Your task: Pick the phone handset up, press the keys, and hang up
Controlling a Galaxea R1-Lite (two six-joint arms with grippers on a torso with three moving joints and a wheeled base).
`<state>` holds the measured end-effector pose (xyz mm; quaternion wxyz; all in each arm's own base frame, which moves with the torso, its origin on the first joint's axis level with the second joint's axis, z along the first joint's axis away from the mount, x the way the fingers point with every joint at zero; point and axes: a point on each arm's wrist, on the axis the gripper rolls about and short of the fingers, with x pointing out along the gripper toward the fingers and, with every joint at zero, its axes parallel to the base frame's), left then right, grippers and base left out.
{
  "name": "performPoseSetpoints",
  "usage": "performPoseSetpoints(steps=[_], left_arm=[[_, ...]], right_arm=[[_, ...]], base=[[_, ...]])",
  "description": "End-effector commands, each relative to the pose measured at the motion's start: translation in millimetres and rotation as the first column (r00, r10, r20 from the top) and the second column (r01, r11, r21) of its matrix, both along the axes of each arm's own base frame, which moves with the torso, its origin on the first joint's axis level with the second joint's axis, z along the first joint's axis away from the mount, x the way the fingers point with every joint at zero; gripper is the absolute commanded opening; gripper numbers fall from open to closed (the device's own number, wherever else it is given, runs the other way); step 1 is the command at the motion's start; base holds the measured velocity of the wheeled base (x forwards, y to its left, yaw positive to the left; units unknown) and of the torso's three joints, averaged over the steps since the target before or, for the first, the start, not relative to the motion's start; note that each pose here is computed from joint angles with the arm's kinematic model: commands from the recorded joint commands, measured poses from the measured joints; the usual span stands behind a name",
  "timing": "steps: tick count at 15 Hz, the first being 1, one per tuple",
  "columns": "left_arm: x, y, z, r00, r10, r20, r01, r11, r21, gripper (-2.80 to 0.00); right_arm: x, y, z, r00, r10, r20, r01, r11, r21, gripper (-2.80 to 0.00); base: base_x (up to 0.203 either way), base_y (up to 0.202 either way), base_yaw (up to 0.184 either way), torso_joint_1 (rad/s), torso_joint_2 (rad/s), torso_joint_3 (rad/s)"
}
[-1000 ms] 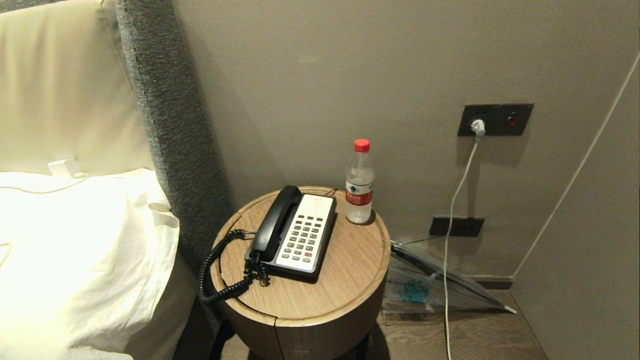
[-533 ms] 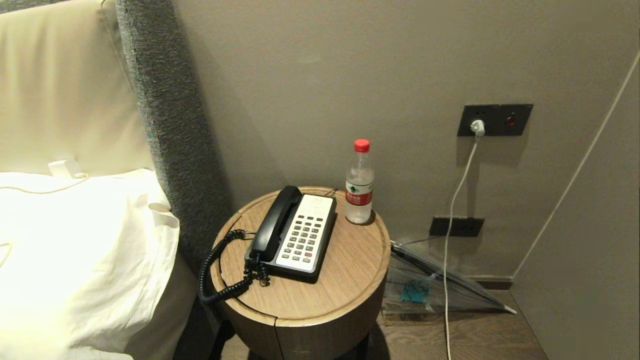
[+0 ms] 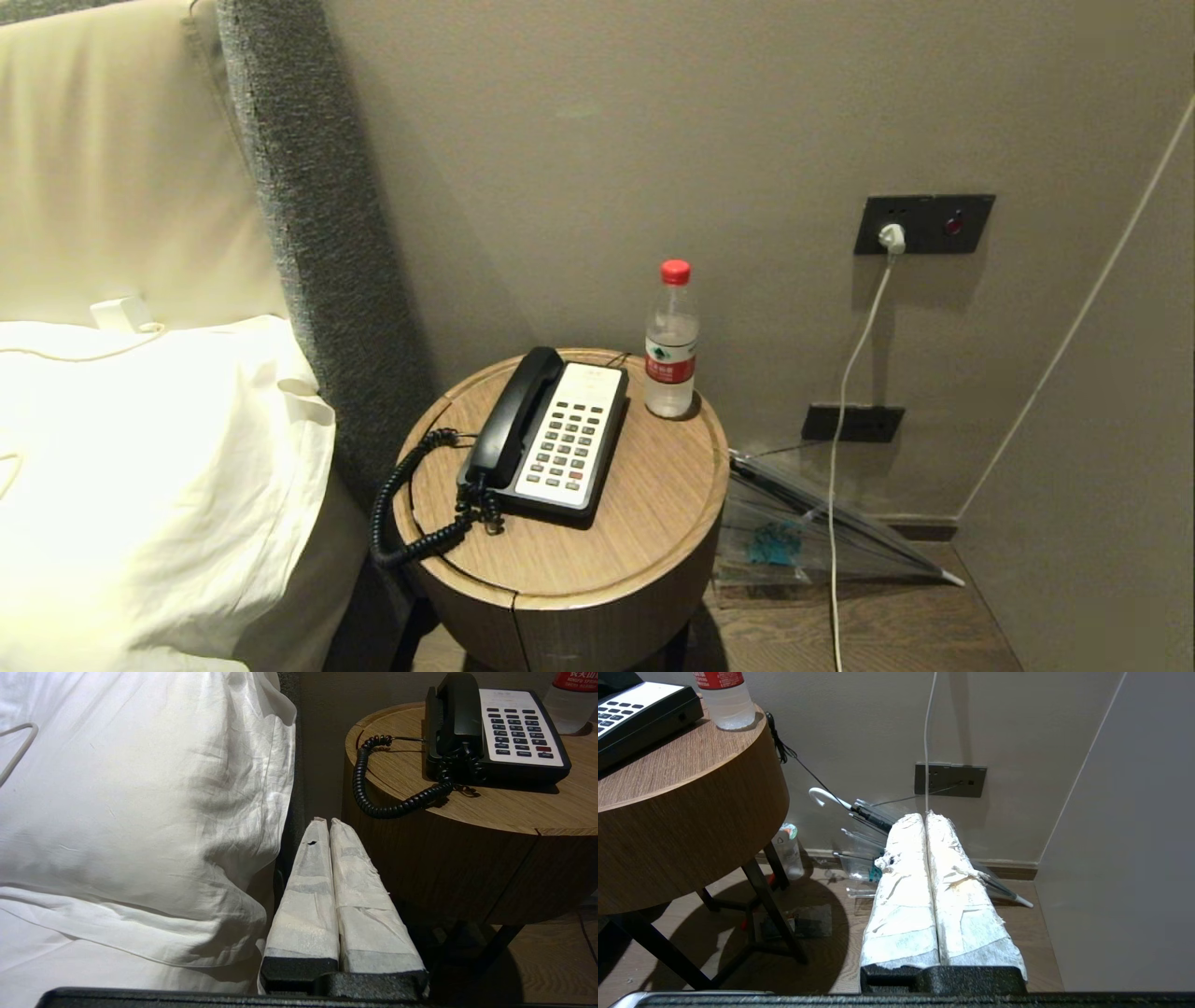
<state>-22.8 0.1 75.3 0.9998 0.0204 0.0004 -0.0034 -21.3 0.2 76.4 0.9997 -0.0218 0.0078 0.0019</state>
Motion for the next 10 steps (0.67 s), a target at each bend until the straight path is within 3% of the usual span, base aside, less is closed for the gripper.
performPoseSetpoints(steps=[1,10], left_arm=[[0.0,0.0,0.0,1.000,0.000,0.000,0.000,1.000,0.001,-2.80],[-0.1,0.0,-0.1,1.000,0.000,0.001,0.000,1.000,0.001,-2.80]], right_arm=[[0.2,0.0,-0.3,1.000,0.001,-0.002,-0.001,1.000,-0.002,-2.80],[0.1,0.0,0.1,1.000,0.001,-0.001,-0.001,1.000,0.005,-2.80]], base=[[0.000,0.000,0.000,0.000,0.00,0.000],[0.000,0.000,0.000,0.000,0.00,0.000]])
